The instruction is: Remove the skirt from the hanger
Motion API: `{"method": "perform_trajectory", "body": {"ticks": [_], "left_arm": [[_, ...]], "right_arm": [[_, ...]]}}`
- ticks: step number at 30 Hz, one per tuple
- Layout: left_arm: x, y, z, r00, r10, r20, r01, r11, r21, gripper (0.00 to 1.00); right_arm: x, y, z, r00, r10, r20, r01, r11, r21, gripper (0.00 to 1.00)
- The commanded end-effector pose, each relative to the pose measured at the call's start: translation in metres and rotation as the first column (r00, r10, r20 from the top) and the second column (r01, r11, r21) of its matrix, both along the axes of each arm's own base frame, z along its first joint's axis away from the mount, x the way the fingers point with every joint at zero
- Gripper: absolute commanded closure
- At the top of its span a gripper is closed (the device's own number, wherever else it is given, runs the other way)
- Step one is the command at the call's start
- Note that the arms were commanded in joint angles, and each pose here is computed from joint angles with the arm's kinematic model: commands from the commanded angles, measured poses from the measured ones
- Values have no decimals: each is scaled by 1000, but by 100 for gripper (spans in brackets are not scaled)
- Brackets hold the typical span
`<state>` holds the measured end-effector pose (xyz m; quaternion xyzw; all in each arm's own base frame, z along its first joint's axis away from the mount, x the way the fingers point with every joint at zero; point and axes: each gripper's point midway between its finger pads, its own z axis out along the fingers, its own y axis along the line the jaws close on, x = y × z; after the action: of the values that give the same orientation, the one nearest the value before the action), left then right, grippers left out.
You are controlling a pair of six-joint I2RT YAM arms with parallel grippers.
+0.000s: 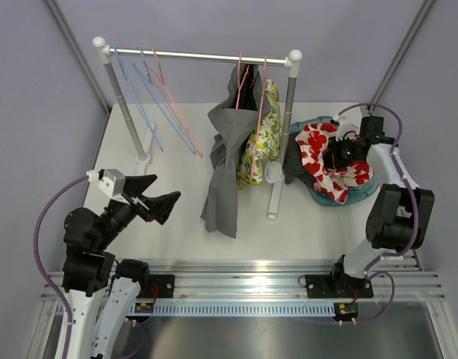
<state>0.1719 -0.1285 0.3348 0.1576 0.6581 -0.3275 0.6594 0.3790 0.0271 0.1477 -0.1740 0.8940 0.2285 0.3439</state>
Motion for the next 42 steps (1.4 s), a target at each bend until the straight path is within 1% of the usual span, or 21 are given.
{"method": "perform_trajectory", "body": {"ticks": [1, 7, 10, 14, 17, 18, 21, 22, 24, 25, 27, 28, 30, 31, 33, 34, 35, 36, 38, 41, 42], "left_arm": [[-2, -5, 17, 998, -37, 48, 38, 999, -27, 1], [-1, -11, 19, 997, -65, 29, 67, 996, -60, 1], [0, -14, 27, 996, -82, 23, 84, 992, -99, 1], [6, -17, 36, 995, -93, -17, 90, 985, -144, 1], [10, -20, 50, 994, -107, -33, 100, 981, -168, 1], [15, -21, 52, 993, -113, -45, 103, 980, -173, 1], [27, -23, 67, 992, -107, -64, 92, 976, -196, 1], [29, -22, 78, 993, -97, -62, 83, 976, -203, 1], [36, -25, 85, 992, -96, -76, 80, 976, -200, 1], [49, -25, 85, 993, -68, -94, 49, 980, -192, 1], [49, -36, 105, 995, -85, -48, 75, 982, -173, 1], [65, -39, 101, 996, -40, -80, 26, 987, -160, 1], [68, -56, 120, 997, -58, -43, 52, 991, -126, 2], [90, -66, 111, 996, -32, -86, 24, 995, -100, 3], [98, -80, 133, 997, -53, -55, 47, 994, -95, 10], [109, -86, 133, 997, -42, -62, 37, 996, -84, 12], [122, -98, 140, 997, -45, -59, 40, 997, -71, 13], [134, -101, 138, 998, -14, -59, 11, 999, -45, 14], [154, -119, 142, 998, -12, -56, 11, 1000, -17, 19], [178, -141, 125, 995, 25, -99, -21, 999, 38, 24], [183, -140, 132, 995, 59, -86, -55, 997, 48, 24]], "right_arm": [[9, -19, -37, 1000, 0, -29, -3, 993, -115, 100], [-2, -29, -94, 990, 4, -143, -29, 985, -169, 100], [-5, -29, -101, 988, 16, -153, -43, 984, -174, 94], [-8, -28, -84, 992, 41, -122, -64, 981, -184, 84], [-8, -31, -43, 998, 39, -43, -48, 974, -222, 66], [-9, -32, -30, 999, 36, -19, -39, 971, -234, 49], [-14, -38, 24, 996, 5, 85, 19, 961, -278, 23], [-13, -39, 41, 993, -10, 119, 43, 958, -285, 10], [-22, -39, 67, 986, -28, 166, 76, 953, -292, 2], [-25, -38, 77, 983, -38, 182, 89, 955, -282, 0], [-36, -30, 92, 977, -41, 207, 93, 965, -246, 1], [-40, -25, 94, 977, -42, 210, 90, 970, -225, 0], [-52, -6, 101, 974, -9, 228, 42, 989, -144, 1], [-57, 3, 104, 971, 18, 240, 8, 994, -108, 1], [-72, 33, 119, 948, 101, 303, -113, 993, 20, 0], [-81, 44, 109, 948, 128, 291, -156, 985, 78, 1], [-91, 62, 123, 913, 190, 361, -256, 956, 143, 1], [-99, 69, 118, 908, 211, 361, -291, 939, 184, 1], [-110, 73, 122, 887, 252, 386, -337, 926, 169, 0], [-108, 71, 120, 891, 227, 393, -308, 939, 156, 1], [-109, 71, 117, 894, 226, 387, -308, 937, 163, 1]]}}
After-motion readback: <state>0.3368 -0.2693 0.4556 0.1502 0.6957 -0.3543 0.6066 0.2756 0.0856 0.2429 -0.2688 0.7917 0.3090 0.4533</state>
